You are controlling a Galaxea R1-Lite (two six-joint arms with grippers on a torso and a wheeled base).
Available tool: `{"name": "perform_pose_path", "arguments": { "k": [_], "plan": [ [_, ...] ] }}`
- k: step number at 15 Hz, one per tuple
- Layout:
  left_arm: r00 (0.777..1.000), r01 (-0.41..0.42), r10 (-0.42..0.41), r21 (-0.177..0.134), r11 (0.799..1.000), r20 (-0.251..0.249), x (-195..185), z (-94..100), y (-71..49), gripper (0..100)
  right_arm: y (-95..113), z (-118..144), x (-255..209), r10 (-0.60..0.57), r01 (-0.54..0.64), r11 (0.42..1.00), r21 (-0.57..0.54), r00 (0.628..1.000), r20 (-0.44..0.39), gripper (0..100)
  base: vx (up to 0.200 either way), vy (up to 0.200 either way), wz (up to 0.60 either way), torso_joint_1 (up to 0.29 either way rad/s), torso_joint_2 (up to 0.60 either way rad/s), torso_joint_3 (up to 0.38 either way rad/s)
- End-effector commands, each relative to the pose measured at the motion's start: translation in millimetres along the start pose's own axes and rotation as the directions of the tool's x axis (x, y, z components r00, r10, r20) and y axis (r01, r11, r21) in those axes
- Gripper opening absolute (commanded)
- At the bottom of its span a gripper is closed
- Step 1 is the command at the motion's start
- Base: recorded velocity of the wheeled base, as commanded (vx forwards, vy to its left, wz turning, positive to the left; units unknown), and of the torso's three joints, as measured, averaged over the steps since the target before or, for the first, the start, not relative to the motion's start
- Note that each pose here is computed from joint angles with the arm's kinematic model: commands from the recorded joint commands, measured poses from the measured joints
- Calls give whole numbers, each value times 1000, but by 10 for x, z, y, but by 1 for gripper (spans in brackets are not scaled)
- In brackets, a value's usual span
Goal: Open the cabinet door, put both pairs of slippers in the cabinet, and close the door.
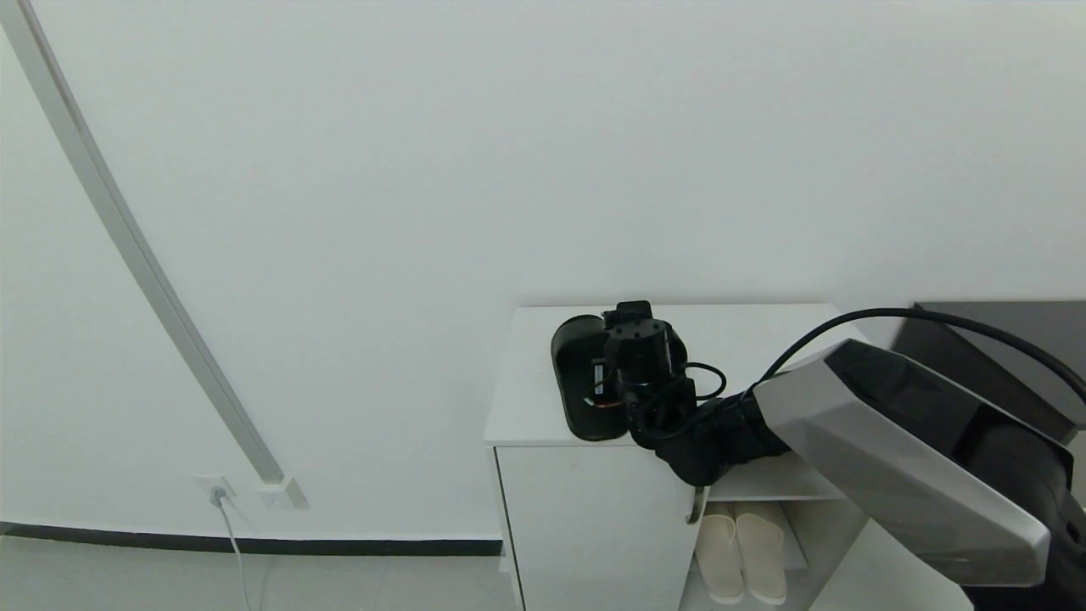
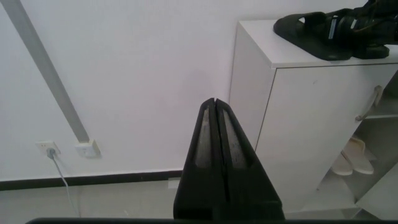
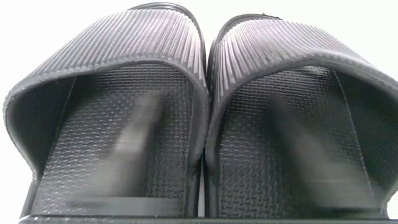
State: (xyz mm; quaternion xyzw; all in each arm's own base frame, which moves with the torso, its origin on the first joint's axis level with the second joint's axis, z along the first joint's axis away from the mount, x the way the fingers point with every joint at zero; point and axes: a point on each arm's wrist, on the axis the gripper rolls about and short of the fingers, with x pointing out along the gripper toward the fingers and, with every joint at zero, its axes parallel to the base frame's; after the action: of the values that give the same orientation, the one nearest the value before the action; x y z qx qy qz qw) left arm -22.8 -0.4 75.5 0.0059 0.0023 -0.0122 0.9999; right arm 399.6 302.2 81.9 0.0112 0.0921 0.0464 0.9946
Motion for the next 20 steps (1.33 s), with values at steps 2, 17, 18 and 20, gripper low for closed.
{"name": "perform_pose_path", "arguments": {
  "k": [2, 17, 18, 20],
  "plan": [
    [1000, 0, 0, 0, 1000, 0, 0, 0, 0, 0, 3, 6, -13, -1, 1, 1000, -1, 1000, 0, 0, 0, 0, 0, 0, 0, 0],
    [1000, 2, -2, -1, 1000, 0, 0, 0, 0, 0, -544, 497, -1410, 238, -239, 971, 17, 971, 18, 0, 0, 0, 0, 0, 0, 0],
    [1000, 0, 0, -1, 1000, 0, 0, 0, 0, 0, -567, 504, -1477, 256, -256, 967, 15, 967, 13, 0, 0, 0, 0, 0, 0, 0],
    [1000, 0, 0, -1, 1000, 0, 0, 0, 0, 0, -656, 522, -1671, 304, -304, 952, 12, 953, 2, 0, 0, 0, 0, 0, 0, 0]
  ]
}}
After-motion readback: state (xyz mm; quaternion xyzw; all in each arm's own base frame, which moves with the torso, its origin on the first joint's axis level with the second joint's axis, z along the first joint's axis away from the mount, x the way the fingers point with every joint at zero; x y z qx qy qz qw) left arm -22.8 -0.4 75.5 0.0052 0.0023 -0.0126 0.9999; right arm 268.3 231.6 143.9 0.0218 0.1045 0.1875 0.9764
